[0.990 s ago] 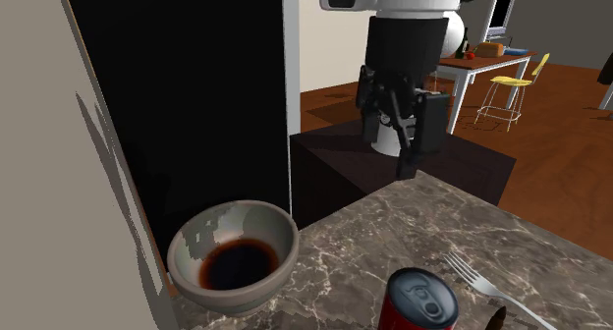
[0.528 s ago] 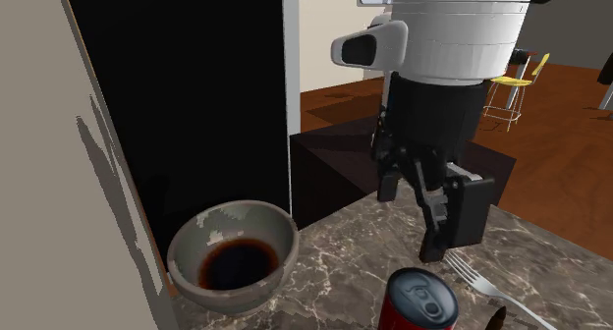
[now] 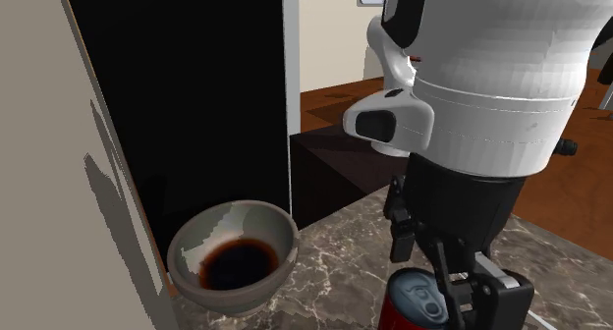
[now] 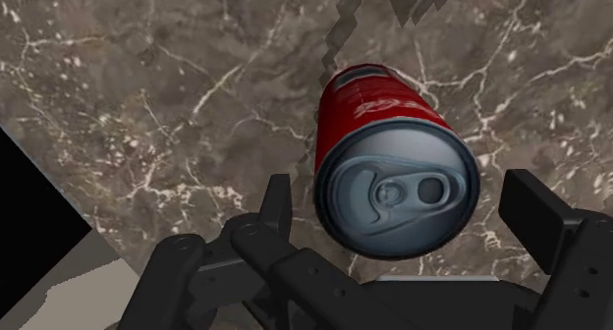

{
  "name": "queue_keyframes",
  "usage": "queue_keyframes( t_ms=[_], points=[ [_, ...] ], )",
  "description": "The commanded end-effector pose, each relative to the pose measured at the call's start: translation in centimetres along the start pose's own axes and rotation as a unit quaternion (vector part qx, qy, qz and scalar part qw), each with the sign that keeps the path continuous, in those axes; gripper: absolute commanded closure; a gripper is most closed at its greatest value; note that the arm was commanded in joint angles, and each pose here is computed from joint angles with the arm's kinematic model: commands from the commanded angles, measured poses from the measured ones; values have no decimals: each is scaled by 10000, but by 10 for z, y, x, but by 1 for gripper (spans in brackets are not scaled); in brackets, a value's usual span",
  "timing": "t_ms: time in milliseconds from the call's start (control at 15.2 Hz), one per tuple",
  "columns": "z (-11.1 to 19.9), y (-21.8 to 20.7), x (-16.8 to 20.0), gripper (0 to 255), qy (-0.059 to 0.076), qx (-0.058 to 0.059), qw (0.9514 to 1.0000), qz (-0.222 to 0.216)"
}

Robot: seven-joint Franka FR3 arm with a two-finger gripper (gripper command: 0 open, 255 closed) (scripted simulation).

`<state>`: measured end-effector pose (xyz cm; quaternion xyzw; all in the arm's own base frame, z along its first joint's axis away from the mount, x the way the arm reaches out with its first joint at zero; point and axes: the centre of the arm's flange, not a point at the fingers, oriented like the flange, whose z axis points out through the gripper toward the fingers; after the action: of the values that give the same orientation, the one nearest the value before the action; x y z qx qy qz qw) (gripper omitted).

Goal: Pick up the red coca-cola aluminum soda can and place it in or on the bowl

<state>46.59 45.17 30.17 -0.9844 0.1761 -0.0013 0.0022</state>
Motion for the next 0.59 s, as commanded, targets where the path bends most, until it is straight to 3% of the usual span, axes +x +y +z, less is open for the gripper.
queue_keyframes(
  t_ms=[0, 528],
  points=[
    [11, 0, 1, 0, 1, 1, 10000, 3],
    [25, 0, 1, 0, 1, 1, 10000, 3]
  ],
)
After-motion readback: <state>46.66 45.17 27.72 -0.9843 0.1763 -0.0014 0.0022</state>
